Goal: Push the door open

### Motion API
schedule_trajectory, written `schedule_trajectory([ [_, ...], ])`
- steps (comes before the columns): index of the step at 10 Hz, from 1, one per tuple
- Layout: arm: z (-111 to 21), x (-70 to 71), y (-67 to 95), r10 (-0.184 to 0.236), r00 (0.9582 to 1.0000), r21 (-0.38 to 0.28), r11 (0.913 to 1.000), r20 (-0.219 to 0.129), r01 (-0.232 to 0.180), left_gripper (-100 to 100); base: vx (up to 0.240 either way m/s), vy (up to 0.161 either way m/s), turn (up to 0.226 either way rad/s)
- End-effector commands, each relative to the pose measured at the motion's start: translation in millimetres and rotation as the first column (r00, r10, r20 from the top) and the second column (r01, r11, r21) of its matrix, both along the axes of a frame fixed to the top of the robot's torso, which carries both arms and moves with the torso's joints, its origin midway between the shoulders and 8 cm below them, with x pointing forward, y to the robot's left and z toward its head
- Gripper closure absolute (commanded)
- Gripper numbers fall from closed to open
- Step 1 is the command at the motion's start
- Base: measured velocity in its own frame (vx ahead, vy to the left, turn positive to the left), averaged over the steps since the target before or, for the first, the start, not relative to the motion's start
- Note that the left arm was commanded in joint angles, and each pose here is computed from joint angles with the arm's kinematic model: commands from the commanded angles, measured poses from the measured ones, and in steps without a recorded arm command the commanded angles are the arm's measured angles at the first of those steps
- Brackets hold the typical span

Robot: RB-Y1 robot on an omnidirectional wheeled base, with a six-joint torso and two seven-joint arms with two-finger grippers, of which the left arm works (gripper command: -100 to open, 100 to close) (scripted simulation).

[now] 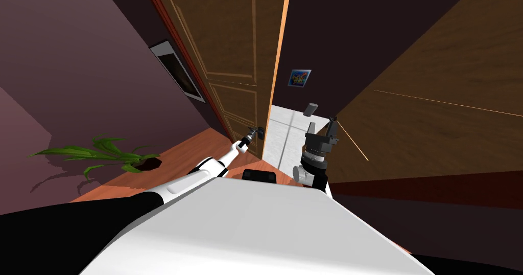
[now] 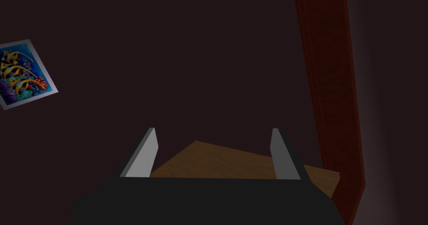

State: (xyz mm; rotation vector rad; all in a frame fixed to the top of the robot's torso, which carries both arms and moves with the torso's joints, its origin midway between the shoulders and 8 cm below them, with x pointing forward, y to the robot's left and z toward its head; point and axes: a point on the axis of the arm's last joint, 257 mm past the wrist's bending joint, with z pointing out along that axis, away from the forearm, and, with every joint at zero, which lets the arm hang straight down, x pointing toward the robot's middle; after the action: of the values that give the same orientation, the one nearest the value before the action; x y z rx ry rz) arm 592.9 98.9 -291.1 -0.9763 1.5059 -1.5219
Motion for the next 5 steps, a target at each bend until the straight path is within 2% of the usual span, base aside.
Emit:
schedule_trajectory([
  [1,-1.2,-1.0,-0.9,-0.001,1.0,-0.002,1.0,-0.002,0.001,100,-0.009,0.004,-0.01],
  [3,-1.2,-1.0,-0.9,-0.001,1.0,-0.002,1.0,-0.002,0.001,100,0.0,0.0,0.0],
  [4,0.2,2.7,8.2,0.019,0.9998,0.0,0.9998,0.0,-0.019,100,0.099,-0.073,0.026],
  [5,0.2,3.4,10.5,0.024,0.9997,0.0,0.9997,0.0,-0.024,100,0.135,-0.11,0.056],
])
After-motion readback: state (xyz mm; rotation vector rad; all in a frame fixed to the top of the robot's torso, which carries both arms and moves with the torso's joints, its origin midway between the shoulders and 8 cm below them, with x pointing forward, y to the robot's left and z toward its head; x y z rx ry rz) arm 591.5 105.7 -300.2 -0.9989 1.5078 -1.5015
